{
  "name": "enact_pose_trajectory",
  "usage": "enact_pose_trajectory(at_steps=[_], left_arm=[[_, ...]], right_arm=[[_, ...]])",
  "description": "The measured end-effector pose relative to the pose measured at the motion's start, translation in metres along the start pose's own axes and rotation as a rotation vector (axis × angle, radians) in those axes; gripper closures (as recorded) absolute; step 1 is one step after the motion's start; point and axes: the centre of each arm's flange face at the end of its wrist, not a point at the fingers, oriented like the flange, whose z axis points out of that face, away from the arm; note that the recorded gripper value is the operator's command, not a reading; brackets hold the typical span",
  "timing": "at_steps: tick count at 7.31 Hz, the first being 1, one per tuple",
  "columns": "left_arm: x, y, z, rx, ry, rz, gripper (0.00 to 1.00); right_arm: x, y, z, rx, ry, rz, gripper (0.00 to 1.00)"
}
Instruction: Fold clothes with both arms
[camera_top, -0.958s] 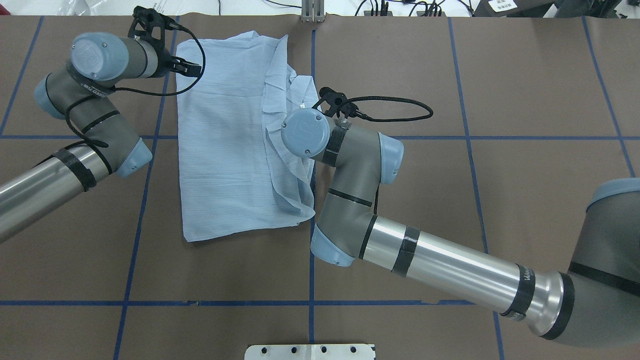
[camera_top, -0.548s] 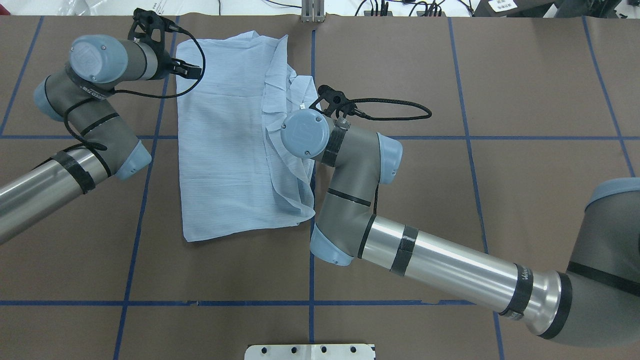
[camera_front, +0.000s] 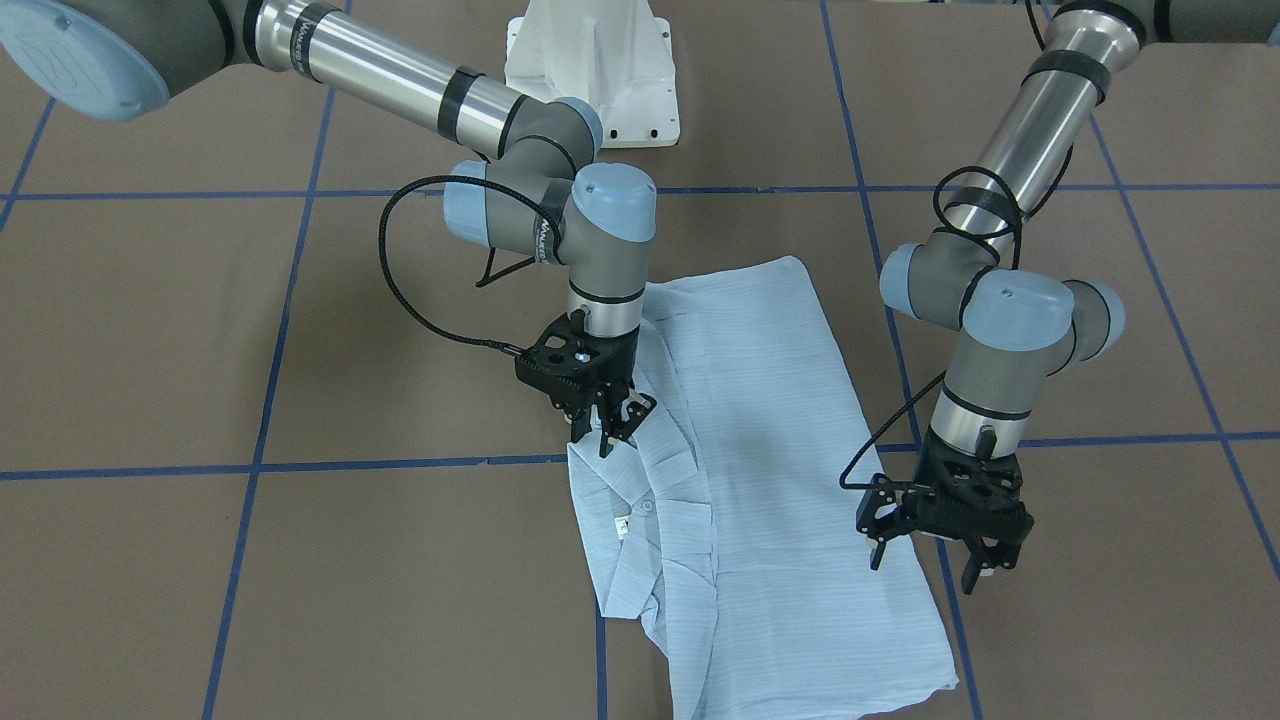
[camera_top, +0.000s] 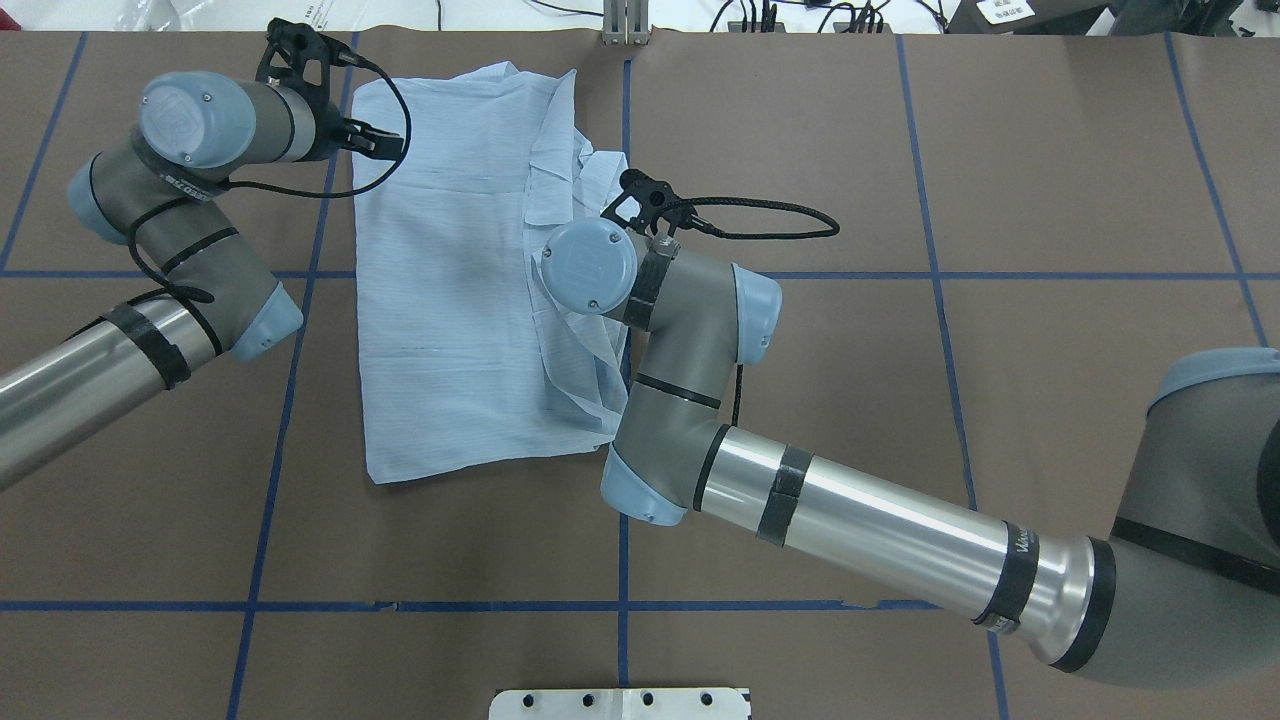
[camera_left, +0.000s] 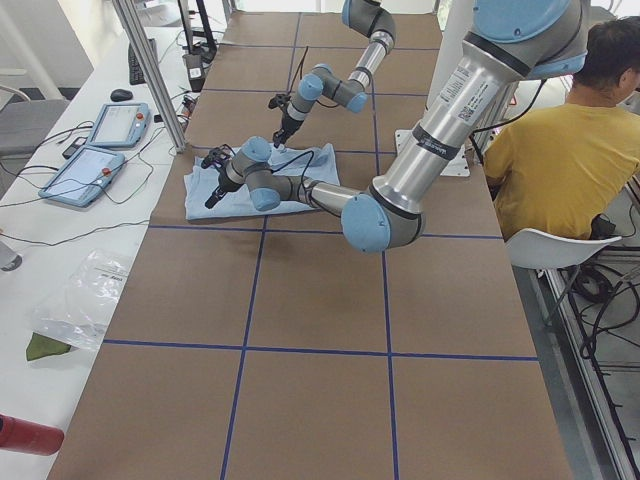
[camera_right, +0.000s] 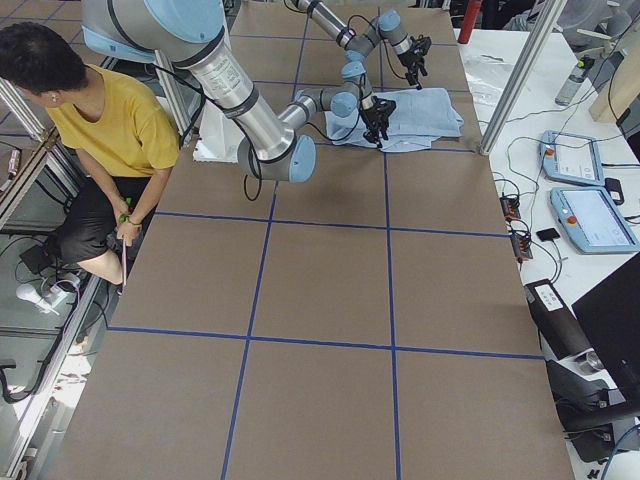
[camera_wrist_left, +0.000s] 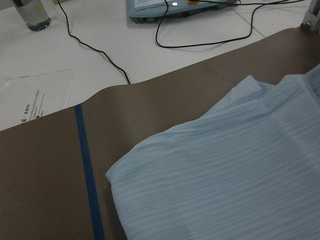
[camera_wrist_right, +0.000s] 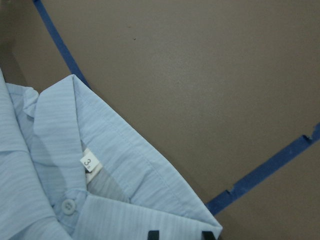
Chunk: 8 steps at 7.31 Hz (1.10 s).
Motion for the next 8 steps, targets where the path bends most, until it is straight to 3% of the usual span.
enact_pose_trajectory(at_steps=[1, 2, 3, 8], left_arm=[[0.000, 0.000, 0.000, 0.000, 0.000, 0.000, 0.00], [0.001, 0.000, 0.000, -0.001, 0.001, 0.000, 0.00], [0.000, 0.002, 0.000, -0.002, 0.001, 0.001, 0.00], [-0.002, 0.013, 0.000, 0.006, 0.012, 0.003, 0.00]], right_arm=[[0.001, 0.002, 0.002, -0.001, 0.004, -0.003, 0.61], [0.002, 0.003, 0.003, -0.001, 0.007, -0.006, 0.75], [0.002, 0.004, 0.003, -0.001, 0.007, -0.006, 1.00], [0.001, 0.002, 0.000, -0.006, 0.010, -0.008, 1.00]])
